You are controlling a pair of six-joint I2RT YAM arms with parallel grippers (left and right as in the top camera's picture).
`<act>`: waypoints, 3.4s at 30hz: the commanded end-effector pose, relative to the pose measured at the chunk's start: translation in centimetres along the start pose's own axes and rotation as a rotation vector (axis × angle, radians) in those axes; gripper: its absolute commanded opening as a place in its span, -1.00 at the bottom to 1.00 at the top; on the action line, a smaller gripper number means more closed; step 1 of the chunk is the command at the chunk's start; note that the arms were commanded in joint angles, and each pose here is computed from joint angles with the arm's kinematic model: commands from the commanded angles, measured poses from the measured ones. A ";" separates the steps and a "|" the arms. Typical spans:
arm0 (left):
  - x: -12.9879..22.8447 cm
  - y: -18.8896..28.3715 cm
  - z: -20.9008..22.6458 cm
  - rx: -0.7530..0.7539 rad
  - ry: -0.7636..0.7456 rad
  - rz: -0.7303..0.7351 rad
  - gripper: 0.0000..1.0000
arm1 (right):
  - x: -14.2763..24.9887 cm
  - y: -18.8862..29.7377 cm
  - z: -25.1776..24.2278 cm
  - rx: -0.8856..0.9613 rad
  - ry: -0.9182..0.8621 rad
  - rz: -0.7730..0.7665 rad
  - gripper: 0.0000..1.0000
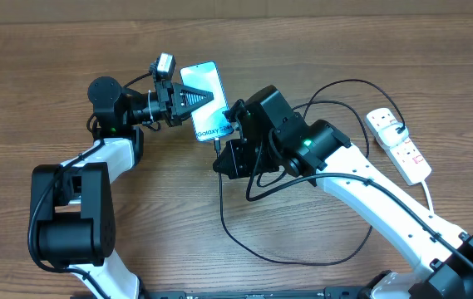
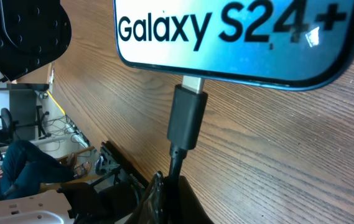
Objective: Plug charger to phone and switch on socket
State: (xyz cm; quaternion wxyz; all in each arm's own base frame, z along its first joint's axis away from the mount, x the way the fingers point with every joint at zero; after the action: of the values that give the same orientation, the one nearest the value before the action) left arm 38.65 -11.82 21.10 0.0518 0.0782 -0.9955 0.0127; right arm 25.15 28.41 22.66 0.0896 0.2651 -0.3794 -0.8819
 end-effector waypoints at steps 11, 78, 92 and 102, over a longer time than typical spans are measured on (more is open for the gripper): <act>0.8 -0.4 -0.4 -0.013 -0.077 0.090 -0.91 | -1.0 0.1 -0.8 0.071 0.081 -0.059 -0.92; 0.6 -2.5 0.1 -0.007 -0.136 0.047 -0.91 | 1.2 -1.3 -2.1 0.557 0.060 -0.147 -0.03; 3.6 -3.9 0.6 -0.014 -0.232 0.265 -0.92 | -3.8 -0.7 -0.3 0.536 0.245 -0.381 -0.92; 6.0 -6.8 1.1 -0.008 -0.255 0.373 -0.92 | -6.5 1.1 1.4 0.520 0.324 -0.476 -0.92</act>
State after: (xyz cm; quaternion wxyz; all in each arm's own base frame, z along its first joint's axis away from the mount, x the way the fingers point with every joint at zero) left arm 38.60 -14.68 22.00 -0.0768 0.0471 -0.9959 0.0049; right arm 27.47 28.90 20.27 -0.0532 0.4186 -0.5589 -0.7138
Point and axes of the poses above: each gripper's point midway between its finger pads, its own y axis back along the fingers, its own z axis along the line the jaws close on, x = y × z, the point moved 5 cm from there along y, back along the fingers, and after that the axes turned 14 degrees about y, right-handed, at the moved point
